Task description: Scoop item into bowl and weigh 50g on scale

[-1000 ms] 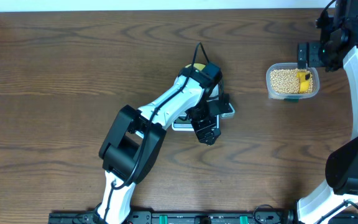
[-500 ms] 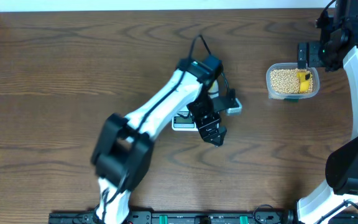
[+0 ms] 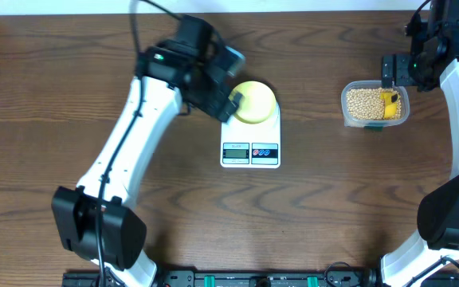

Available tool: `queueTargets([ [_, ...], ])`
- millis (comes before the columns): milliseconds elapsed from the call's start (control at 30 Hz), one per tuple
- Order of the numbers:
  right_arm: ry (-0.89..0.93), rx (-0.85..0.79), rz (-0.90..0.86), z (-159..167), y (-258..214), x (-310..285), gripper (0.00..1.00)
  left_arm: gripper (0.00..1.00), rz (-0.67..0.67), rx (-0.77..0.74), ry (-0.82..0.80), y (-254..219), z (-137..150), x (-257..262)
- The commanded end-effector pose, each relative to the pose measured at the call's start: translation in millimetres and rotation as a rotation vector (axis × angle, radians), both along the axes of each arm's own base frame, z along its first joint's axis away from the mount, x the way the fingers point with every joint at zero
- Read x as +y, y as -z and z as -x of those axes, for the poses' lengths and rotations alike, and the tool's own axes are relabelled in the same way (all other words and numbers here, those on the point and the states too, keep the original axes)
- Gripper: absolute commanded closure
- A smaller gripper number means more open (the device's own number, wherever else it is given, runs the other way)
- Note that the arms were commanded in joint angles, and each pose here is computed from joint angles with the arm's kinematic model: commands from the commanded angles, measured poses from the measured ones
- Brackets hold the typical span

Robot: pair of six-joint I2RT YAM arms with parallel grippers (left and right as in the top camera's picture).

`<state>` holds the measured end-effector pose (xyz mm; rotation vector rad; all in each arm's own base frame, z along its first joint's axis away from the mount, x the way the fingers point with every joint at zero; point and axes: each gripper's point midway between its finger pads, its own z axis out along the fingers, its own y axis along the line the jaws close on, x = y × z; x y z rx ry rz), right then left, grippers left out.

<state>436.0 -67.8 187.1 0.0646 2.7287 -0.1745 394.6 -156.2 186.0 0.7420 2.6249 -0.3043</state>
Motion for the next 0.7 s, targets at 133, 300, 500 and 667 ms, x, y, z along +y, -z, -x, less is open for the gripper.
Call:
queueTargets([
  [133,0.000,-0.012,0.009,-0.9,-5.9,0.7,0.01,0.02,0.002,-0.086,-0.306,-1.4,-48.0,69.3],
  [300,0.000,-0.012,0.009,-0.9,-5.9,0.7,0.01,0.02,0.004,-0.144,-0.379,-8.2,-64.9,100.7],
  [500,0.000,-0.012,0.009,-0.9,-5.9,0.7,0.01,0.02,0.016,-0.210,-0.430,-17.7,-80.9,123.8],
  [667,0.000,-0.012,0.009,-0.9,-5.9,0.7,0.01,0.02,0.008,-0.258,-0.432,-23.8,-89.5,136.3],
])
